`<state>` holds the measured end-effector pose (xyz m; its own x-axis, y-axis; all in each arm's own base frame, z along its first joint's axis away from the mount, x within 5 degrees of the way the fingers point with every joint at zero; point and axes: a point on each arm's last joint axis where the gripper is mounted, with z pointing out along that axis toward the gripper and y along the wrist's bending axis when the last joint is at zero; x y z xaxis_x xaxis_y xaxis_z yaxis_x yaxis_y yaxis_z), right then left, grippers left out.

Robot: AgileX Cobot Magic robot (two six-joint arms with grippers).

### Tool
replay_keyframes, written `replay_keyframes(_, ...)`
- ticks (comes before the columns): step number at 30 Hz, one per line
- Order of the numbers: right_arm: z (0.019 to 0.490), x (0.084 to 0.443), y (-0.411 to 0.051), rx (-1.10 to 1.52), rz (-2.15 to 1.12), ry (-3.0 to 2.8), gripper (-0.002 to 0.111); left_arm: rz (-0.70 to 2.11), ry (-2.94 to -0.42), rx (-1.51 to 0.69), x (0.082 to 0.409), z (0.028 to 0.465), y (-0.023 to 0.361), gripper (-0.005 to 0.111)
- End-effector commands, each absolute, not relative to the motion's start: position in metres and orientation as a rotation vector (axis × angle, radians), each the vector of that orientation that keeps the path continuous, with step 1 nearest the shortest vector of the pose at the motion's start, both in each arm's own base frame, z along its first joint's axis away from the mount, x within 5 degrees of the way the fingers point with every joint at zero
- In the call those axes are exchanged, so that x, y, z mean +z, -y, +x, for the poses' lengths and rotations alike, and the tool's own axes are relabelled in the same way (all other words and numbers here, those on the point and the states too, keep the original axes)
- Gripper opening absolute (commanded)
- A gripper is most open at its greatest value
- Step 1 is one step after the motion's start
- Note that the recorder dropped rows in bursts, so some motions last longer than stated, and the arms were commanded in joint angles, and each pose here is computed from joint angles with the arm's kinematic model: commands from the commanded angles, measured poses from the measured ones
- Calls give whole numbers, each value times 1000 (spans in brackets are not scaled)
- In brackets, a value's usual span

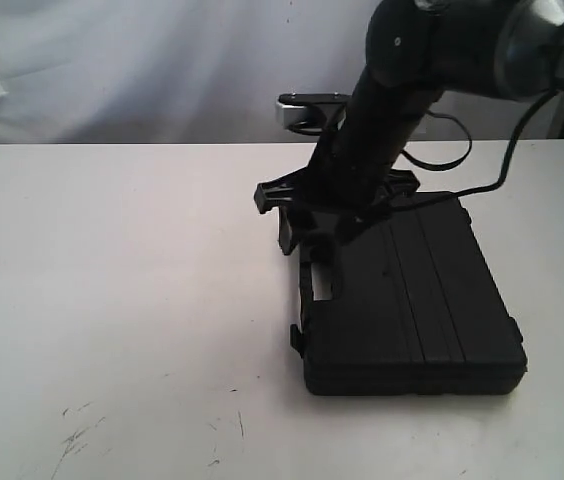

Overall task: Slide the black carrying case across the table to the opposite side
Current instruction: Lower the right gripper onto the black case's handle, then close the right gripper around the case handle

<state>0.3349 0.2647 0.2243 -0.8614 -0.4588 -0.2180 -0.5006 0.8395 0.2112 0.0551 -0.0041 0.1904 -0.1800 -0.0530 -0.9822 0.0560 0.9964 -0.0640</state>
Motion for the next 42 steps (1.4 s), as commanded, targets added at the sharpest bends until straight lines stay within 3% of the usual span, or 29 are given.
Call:
replay_keyframes(1, 336, 222, -279, 364, -721, -2851, 64, 3, -1750, -97, 189, 55, 4, 0)
replay_keyframes(15, 349, 162, -291, 216, -663, -2960, 63, 3, -1750, -97, 189, 55, 4, 0)
replay_keyframes(26, 349, 162, -300, 252, -617, -2915, 63, 3, -1750, -97, 189, 55, 4, 0)
replay_keyframes(34, 343, 132, -307, 187, -630, -2982, 63, 3, -1750, -97, 189, 55, 4, 0)
replay_keyframes(42, 342, 131, -309, 192, -596, -2985, 60, 3, -1750, -97, 189, 55, 4, 0)
